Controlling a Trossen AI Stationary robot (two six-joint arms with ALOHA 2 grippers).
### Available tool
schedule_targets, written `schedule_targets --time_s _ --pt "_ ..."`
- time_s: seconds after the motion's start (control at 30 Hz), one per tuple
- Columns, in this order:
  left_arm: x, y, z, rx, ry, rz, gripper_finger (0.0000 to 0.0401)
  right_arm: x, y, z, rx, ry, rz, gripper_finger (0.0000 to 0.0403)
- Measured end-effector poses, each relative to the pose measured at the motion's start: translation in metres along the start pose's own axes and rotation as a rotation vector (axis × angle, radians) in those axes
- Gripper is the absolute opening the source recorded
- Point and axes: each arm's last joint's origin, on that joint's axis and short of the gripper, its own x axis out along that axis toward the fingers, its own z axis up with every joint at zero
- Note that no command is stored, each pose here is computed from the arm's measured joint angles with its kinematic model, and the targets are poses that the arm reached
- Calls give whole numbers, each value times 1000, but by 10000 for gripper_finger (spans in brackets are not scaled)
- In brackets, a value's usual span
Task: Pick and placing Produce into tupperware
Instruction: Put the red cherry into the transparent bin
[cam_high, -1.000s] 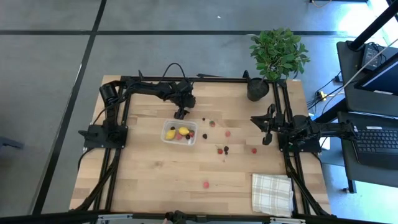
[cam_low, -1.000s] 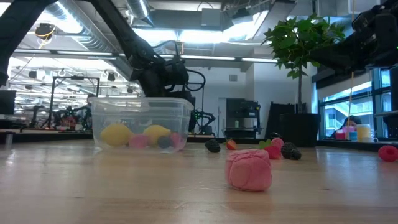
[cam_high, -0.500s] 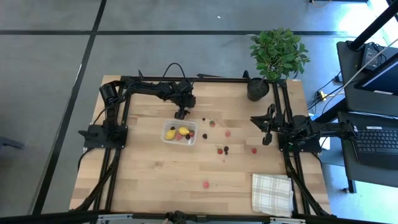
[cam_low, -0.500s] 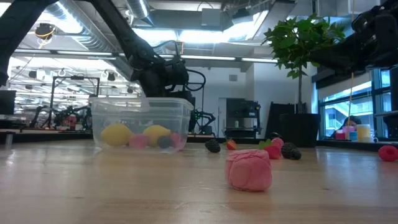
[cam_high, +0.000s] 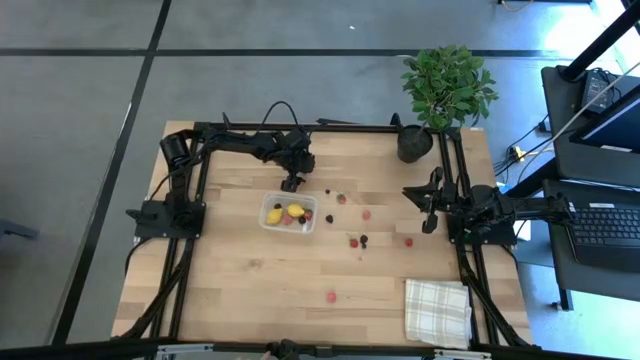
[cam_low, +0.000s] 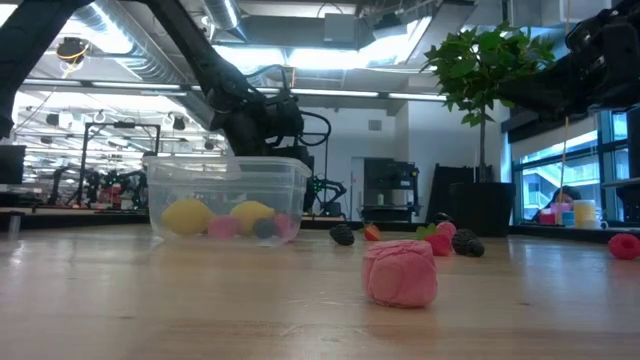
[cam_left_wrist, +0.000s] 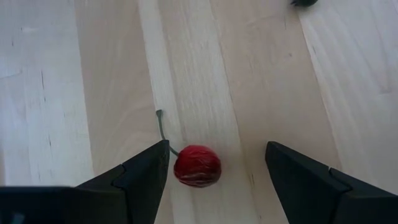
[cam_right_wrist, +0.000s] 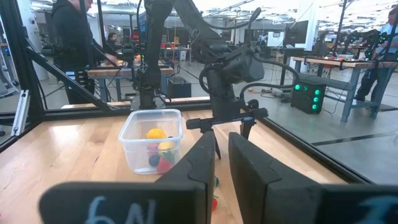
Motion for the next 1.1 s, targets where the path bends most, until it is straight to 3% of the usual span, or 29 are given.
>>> schedule_targets --time_s 1.1 --pt "1 0 0 2 1 5 154 0 0 0 -2 0 0 51"
